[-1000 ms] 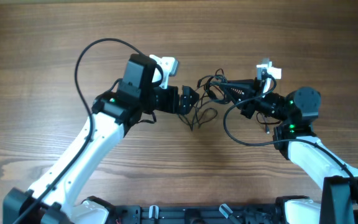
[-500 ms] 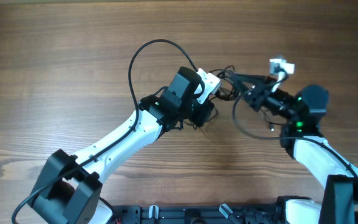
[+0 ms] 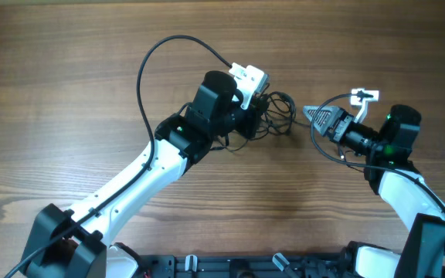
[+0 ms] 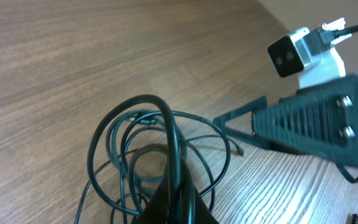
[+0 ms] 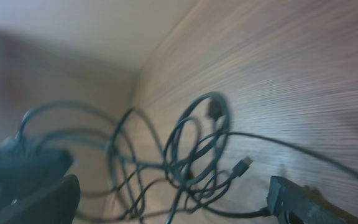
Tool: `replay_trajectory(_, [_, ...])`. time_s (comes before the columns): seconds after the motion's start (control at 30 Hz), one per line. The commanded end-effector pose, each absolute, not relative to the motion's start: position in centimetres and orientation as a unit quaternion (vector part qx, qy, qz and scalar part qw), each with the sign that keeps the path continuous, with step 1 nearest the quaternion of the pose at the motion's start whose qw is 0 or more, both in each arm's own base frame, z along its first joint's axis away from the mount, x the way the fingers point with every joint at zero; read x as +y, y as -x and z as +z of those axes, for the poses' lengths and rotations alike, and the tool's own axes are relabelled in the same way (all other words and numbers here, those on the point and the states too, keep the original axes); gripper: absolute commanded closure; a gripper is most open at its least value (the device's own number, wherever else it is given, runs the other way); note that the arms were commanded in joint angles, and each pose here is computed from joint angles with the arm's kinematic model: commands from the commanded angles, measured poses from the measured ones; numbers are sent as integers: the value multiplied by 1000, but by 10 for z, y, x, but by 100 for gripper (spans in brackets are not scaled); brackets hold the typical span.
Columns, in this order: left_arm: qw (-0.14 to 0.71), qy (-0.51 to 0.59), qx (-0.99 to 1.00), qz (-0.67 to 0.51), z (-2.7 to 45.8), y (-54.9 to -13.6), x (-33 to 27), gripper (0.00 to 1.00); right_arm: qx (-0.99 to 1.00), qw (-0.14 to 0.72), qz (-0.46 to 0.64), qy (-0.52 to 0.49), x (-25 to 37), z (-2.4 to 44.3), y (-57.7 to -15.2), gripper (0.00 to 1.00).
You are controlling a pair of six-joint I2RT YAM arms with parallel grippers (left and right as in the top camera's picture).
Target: Untangle cables
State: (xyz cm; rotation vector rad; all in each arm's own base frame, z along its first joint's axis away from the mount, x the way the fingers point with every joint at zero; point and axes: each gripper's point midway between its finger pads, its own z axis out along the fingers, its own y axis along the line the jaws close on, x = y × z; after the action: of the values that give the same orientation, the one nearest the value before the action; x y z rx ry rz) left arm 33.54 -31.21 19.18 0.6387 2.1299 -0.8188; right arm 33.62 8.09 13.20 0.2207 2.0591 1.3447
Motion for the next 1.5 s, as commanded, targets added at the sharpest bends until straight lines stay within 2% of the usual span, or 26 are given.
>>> replay_trajectory(0.0, [406, -262, 811, -331, 217, -336, -313, 96, 768, 315, 558, 3, 106, 147, -317, 2])
replay_trajectory(0.13, [432, -339, 746, -377, 262, -306, -321, 96, 793, 310, 520, -62, 119, 133, -334, 2])
replay_trajectory(0.23, [442, -360, 713, -409, 291, -285, -321, 96, 808, 316, 469, -165, 124, 118, -354, 16])
replay_trajectory(0.3, [462, -376, 678, -430, 323, -265, -315, 96, 809, 345, 413, -237, 116, 107, -367, 19])
replay_trajectory(0.4, [499, -383, 651, -425, 360, -241, -292, 96, 799, 362, 325, -353, 65, 83, -374, 21])
replay_trajectory(0.53, [525, -319, 708, -348, 362, -248, -227, 96, 784, 347, 254, -447, -14, 58, -361, 17])
replay_trajectory(0.67, [529, -279, 735, -320, 355, -266, -198, 96, 777, 357, 279, -438, -42, 66, -360, 9])
replay_trajectory(0.77, [519, -270, 745, -320, 339, -297, -207, 95, 800, 370, 330, -338, -18, 82, -364, 0])
replay_trajectory(0.87, [573, -235, 698, -358, 357, -351, -228, 96, 801, 349, 378, -307, 1, 89, -360, 0])
replay_trajectory(0.97, [641, -210, 619, -402, 393, -379, -240, 96, 809, 353, 381, -276, 6, 90, -358, 0])
replay_trajectory(1.03, [649, -211, 610, -403, 381, -396, -246, 96, 811, 355, 378, -270, 6, 90, -358, 0])
replay_trajectory(1.07, [618, -203, 644, -403, 353, -407, -251, 96, 811, 356, 378, -270, 6, 90, -358, 0])
replay_trajectory(1.13, [549, -185, 707, -404, 299, -416, -259, 87, 812, 356, 377, -270, 6, 90, -358, 0])
replay_trajectory(1.17, [490, -174, 756, -397, 255, -416, -262, 81, 813, 358, 375, -265, 6, 90, -358, 0])
replay_trajectory(1.2, [435, -165, 795, -389, 218, -411, -264, 67, 815, 360, 372, -259, 6, 90, -358, 0])
replay_trajectory(1.23, [356, -149, 844, -372, 168, -399, -262, 61, 815, 358, 373, -260, 6, 89, -357, 0])
replay_trajectory(1.27, [317, -137, 867, -359, 145, -392, -258, 53, 815, 358, 373, -261, 6, 89, -357, 0])
replay_trajectory(1.3, [277, -122, 891, -338, 120, -383, -250, 36, 816, 357, 373, -261, 6, 89, -357, 0])
replay_trajectory(1.33, [226, -102, 919, -305, 94, -369, -238, 0, 816, 355, 373, -262, 7, 88, -356, 0])
replay_trajectory(1.4, [192, -90, 936, -281, 83, -355, -227, 0, 817, 352, 375, -262, 8, 88, -356, 0])
replay_trajectory(1.47, [205, -84, 933, -285, 95, -357, -223, 0, 815, 354, 379, -257, 9, 90, -356, 0])
